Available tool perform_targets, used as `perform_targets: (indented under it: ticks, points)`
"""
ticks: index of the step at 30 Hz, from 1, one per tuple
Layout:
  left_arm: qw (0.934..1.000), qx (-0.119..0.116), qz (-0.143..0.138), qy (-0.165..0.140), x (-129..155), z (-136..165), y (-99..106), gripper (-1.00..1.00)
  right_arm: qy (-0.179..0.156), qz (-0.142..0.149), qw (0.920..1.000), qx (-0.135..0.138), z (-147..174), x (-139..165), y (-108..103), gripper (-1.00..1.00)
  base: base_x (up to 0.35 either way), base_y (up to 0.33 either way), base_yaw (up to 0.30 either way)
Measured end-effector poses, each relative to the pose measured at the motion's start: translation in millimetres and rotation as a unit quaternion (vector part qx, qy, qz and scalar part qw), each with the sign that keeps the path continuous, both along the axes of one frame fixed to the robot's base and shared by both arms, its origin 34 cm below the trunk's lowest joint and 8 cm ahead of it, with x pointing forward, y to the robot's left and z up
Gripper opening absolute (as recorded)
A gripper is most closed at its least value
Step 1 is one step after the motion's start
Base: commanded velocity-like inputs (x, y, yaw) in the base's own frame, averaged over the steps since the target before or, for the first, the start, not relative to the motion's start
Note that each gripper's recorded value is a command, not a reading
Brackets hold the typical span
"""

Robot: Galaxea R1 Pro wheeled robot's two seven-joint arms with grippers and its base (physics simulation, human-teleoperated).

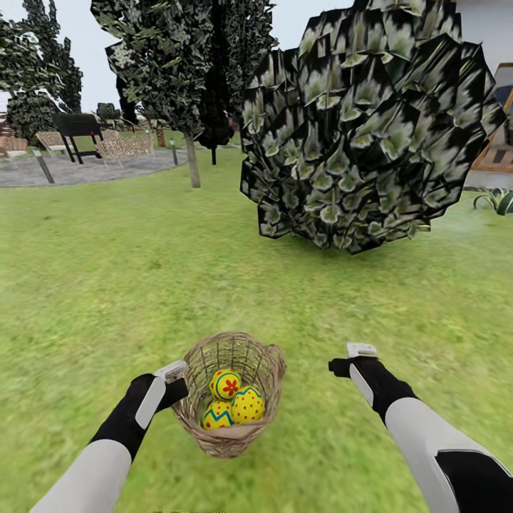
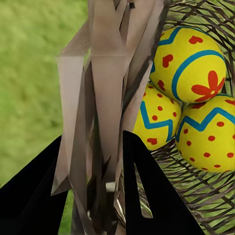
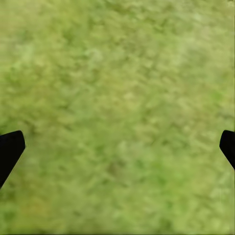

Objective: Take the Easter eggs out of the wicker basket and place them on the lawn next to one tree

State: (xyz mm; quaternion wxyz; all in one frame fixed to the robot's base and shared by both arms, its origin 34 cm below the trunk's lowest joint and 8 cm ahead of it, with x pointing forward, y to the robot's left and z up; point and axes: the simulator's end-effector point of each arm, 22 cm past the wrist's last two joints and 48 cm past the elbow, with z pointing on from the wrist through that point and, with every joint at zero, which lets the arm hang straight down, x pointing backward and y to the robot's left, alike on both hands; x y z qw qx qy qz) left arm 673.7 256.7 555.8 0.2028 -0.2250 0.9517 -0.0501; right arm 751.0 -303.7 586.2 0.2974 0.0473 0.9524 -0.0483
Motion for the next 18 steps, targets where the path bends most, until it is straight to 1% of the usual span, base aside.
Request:
perform_targets:
  ticks: [2,3,4,5,6,7,9,11,12,14,15,18]
  points:
    - [1.0,0.0,0.0,0.0,-0.1,-0.1,-0.1,-1.0,0.002,0.0,1.0,0.0,-1.7,-1.4,-0.9,1.0,0.0,0.0,0.286]
    - [1.0,0.0,0.0,0.0,0.0,-0.1,-0.2,-1.0,0.008,0.0,1.0,-0.002,-7.2,-6.4,-1.7,1.0,0.0,0.0,0.286]
    - [1.0,0.0,0.0,0.0,0.0,-0.1,-0.2,-1.0,0.021,0.007,0.9997,-0.013,-16.0,-15.2,-4.0,1.0,0.0,0.0,0.286]
    - [1.0,-0.001,0.0,0.0,0.1,0.0,-0.1,-1.0,0.038,0.019,0.9986,-0.031,-27.4,-27.4,-7.7,1.0,0.0,0.0,0.286]
    - [1.0,0.0,0.001,0.0,0.1,0.0,0.0,-1.0,0.062,0.03,0.9966,-0.047,-42.0,-44.1,-11.2,1.0,0.0,0.0,0.286]
    - [1.0,0.0,0.0,0.0,0.0,-0.1,0.0,-1.0,0.083,0.037,0.9944,-0.054,-56.3,-61.4,-13.2,1.0,0.0,0.0,0.286]
    - [1.0,-0.001,0.0,0.0,0.0,-0.1,-0.1,-1.0,0.117,0.043,0.9905,-0.057,-81.7,-95.3,-14.6,1.0,0.0,0.0,0.286]
    - [1.0,-0.001,0.0,0.0,0.0,-0.1,-0.2,-1.0,0.138,0.047,0.9877,-0.057,-104.4,-128.0,-14.7,1.0,0.0,0.0,0.286]
    - [1.0,-0.001,0.0,0.0,0.0,-0.1,-0.2,-1.0,0.141,0.05,0.987,-0.058,-112.1,-139.7,-14.7,1.0,0.0,0.0,0.286]
    - [1.0,-0.001,0.0,0.0,0.2,0.0,-0.3,-1.0,0.159,0.077,0.9812,-0.078,-132.4,-175.2,-17.8,1.0,0.0,0.0,0.286]
    - [1.0,-0.001,0.0,0.0,0.2,0.0,-0.3,-1.0,0.168,0.088,0.9781,-0.085,-138.7,-188.0,-18.7,1.0,0.0,0.0,0.286]
    - [1.0,-0.001,0.0,0.0,0.2,0.0,-0.2,-1.0,0.2,0.099,0.971,-0.087,-157.8,-230.7,-18.8,1.0,0.0,0.0,0.286]
